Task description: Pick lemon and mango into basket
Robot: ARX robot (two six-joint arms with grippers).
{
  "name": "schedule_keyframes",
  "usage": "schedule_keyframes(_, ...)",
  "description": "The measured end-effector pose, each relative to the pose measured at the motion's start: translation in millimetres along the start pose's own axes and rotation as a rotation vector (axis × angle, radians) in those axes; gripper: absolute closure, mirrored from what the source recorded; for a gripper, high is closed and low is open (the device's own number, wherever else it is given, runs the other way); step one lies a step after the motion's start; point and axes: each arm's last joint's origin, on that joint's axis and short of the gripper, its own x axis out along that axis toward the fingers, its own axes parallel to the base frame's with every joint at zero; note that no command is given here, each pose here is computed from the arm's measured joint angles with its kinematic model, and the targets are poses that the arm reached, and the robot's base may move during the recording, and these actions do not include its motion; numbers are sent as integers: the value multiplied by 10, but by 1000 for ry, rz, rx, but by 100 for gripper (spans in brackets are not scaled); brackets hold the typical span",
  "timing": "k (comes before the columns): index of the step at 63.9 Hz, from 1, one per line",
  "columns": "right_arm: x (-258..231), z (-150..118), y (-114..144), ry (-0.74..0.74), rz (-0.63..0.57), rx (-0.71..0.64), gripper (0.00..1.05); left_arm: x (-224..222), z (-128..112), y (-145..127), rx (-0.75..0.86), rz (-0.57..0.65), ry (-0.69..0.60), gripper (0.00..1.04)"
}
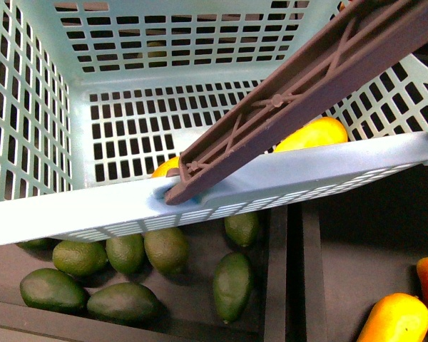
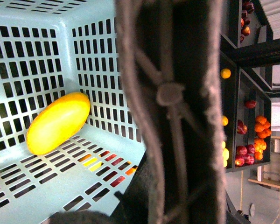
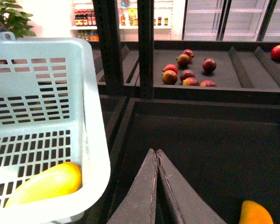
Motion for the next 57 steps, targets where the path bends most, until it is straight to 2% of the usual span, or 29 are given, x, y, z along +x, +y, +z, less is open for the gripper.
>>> schedule_keyframes(18, -86, -77, -1, -16, 0, 0, 103, 0, 0, 0, 0, 0, 0, 100)
schedule_keyframes(57, -205, -73, -1, -26, 0, 0, 103, -1, 1, -1, 0, 0, -1, 100)
